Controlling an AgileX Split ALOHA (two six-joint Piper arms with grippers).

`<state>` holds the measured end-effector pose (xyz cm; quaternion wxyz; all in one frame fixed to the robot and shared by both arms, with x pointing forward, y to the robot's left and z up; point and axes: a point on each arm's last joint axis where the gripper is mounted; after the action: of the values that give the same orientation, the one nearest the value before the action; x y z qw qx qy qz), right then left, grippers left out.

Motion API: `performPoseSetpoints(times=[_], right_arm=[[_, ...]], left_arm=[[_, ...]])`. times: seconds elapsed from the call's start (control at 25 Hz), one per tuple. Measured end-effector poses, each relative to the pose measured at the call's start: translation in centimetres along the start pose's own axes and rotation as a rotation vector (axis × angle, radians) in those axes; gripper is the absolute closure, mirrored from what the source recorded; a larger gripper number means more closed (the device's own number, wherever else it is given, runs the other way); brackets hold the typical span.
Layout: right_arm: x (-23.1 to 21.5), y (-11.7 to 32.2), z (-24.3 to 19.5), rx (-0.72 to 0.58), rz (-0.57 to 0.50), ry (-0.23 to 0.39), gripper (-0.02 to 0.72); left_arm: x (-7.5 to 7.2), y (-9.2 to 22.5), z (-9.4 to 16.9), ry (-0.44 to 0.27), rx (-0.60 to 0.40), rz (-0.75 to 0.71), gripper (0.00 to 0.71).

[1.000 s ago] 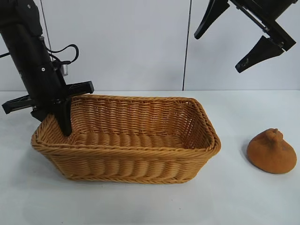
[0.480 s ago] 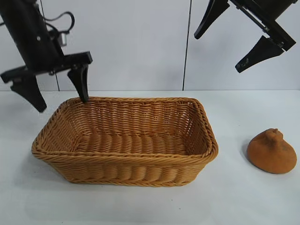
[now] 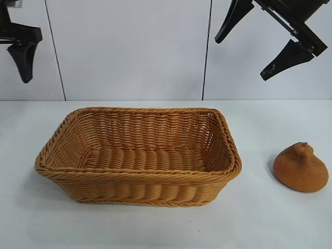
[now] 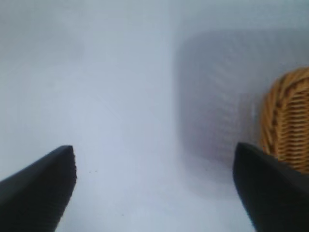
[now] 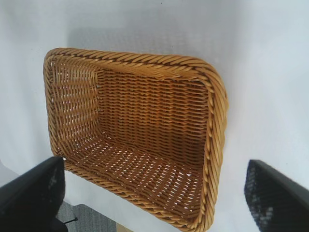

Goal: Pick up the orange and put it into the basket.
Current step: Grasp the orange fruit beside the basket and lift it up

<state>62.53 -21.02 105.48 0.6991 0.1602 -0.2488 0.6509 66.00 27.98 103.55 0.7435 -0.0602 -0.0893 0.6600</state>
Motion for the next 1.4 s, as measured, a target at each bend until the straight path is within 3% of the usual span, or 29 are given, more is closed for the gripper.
performPoseSetpoints(times=[0.08,0.32,0.52,0.84,1.08,1.4], right_arm=[[0.0,0.0,0.0,0.0,0.0,0.0,0.01],[0.0,0.0,0.0,0.0,0.0,0.0,0.01],[0.2,0.0,0.0,0.0,-0.006,-0.017,0.01],[0.6,0.0,0.0,0.001,-0.023,-0.061,0.01],[0.6,0.0,0.0,0.001,-0.024,-0.066,0.01],[0.6,0.0,0.0,0.001,-0.023,-0.066,0.01]], left_arm=[[0.5,0.3,0.7,0.003,-0.011,0.015,0.083],[0.2,3.8,4.4,0.029,-0.039,0.025,0.093],[-0.2,10.3,7.0,0.031,-0.022,0.018,0.095],[-1.3,23.6,7.9,0.037,-0.014,0.014,0.095],[-1.9,30.7,7.1,0.023,-0.212,0.017,0.095],[-2.2,35.9,8.8,0.0,-0.516,0.022,0.105]])
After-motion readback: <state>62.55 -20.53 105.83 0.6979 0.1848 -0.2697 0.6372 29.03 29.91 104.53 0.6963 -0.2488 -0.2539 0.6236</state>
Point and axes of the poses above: a point on each arm's last joint axis where the gripper is mounted, z pointing back along that axis away from the gripper, x along the wrist's bending axis when the last joint is at zero, y = z × x, and after that the axes turned 6 degrees about -z, right-handed
